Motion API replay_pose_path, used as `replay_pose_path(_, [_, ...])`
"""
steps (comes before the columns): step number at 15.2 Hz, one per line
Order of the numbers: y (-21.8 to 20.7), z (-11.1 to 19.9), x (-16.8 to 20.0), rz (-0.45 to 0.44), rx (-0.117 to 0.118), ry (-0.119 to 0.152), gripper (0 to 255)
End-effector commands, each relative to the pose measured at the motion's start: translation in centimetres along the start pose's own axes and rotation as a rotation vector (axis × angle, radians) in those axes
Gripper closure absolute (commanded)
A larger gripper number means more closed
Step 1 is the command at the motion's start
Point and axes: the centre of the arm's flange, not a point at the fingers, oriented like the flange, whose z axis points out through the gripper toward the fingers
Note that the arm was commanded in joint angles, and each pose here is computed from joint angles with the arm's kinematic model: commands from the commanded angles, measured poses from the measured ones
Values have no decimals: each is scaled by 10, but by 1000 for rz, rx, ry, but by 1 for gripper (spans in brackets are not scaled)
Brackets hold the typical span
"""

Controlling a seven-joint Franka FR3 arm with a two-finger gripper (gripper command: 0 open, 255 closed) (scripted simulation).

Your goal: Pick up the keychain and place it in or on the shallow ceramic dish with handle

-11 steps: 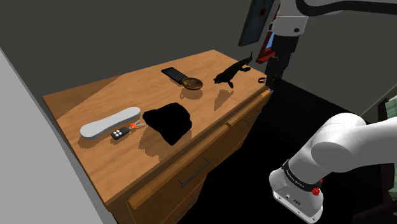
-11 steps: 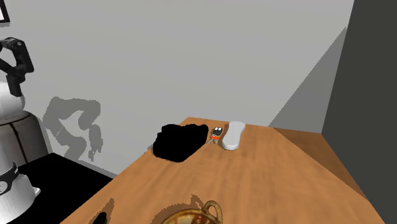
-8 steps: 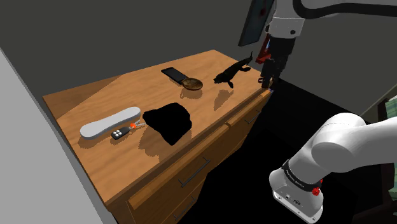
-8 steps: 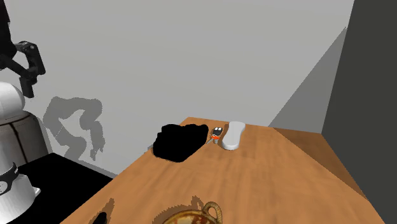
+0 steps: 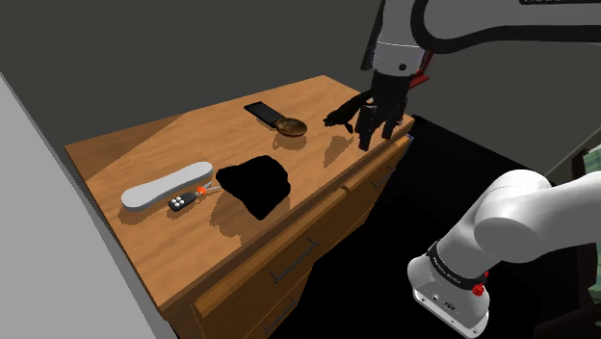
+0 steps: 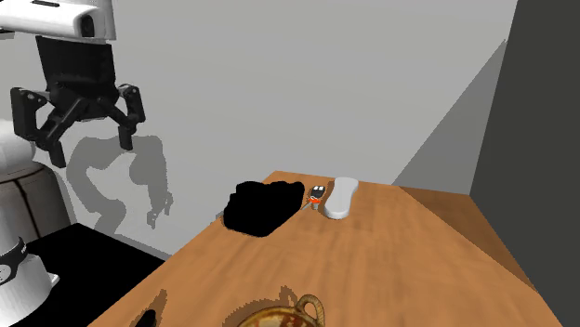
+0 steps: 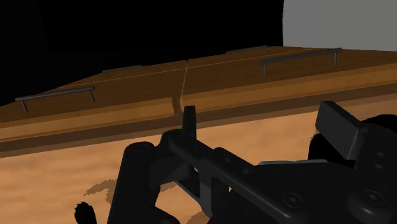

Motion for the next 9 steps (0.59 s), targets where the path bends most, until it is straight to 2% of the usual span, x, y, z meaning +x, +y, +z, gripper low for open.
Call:
replay_pose_path(1, [-23,8,4,24,4,13,0])
replay_pose_path(9, [-117,35,35,112,15,62,0])
